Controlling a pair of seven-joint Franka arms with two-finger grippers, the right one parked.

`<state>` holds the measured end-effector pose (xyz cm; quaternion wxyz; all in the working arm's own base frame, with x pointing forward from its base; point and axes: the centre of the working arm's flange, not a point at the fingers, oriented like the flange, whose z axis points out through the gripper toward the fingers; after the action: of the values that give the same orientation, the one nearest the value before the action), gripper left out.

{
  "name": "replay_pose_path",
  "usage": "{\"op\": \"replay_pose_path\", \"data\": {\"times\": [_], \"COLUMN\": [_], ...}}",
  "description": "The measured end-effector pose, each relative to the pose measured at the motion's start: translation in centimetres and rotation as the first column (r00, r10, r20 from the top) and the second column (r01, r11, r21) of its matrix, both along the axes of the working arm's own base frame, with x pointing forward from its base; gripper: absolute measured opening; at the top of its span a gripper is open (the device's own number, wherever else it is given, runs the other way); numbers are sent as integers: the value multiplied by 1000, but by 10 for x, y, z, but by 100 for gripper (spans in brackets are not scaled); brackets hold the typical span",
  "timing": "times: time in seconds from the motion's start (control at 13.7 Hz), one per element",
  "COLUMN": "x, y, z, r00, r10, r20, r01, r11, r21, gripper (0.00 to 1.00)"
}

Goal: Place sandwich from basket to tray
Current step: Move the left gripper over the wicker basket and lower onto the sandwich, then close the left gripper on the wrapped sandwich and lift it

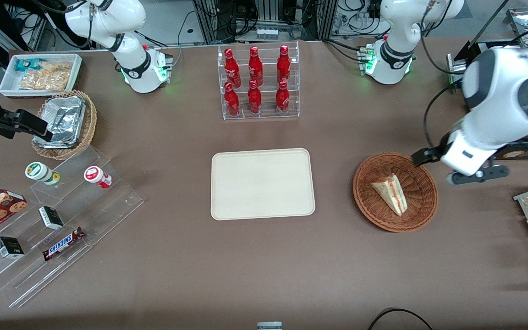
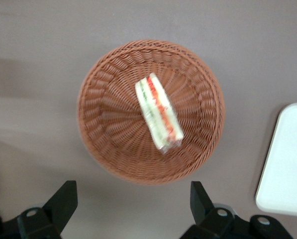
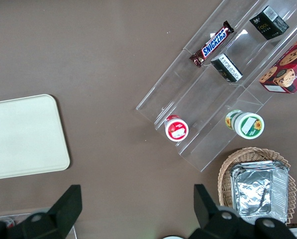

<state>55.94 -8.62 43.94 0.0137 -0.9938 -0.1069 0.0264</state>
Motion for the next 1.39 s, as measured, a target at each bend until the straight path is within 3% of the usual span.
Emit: {"op": "replay_pose_path", "data": {"times": [0.15, 0.37, 0.59, 0.88, 1.24, 1.32, 1.39], "x": [-9, -24, -34, -27, -26, -26, -25], "y": [-14, -19, -17, -18, -21, -21, -21], "z": [-35, -75, -105, -138, -171, -175, -178], "r00": [992, 964, 953, 942, 945, 945, 944], "r10": [117, 255, 296, 326, 325, 325, 326], "r20": [44, 78, 66, 74, 45, 44, 44], "r01": [-117, -254, -295, -324, -323, -324, -324], "r11": [993, 967, 955, 945, 946, 945, 945], "r21": [-6, -21, -20, -38, -33, -34, -35], "gripper": [100, 100, 100, 100, 100, 96, 83]}}
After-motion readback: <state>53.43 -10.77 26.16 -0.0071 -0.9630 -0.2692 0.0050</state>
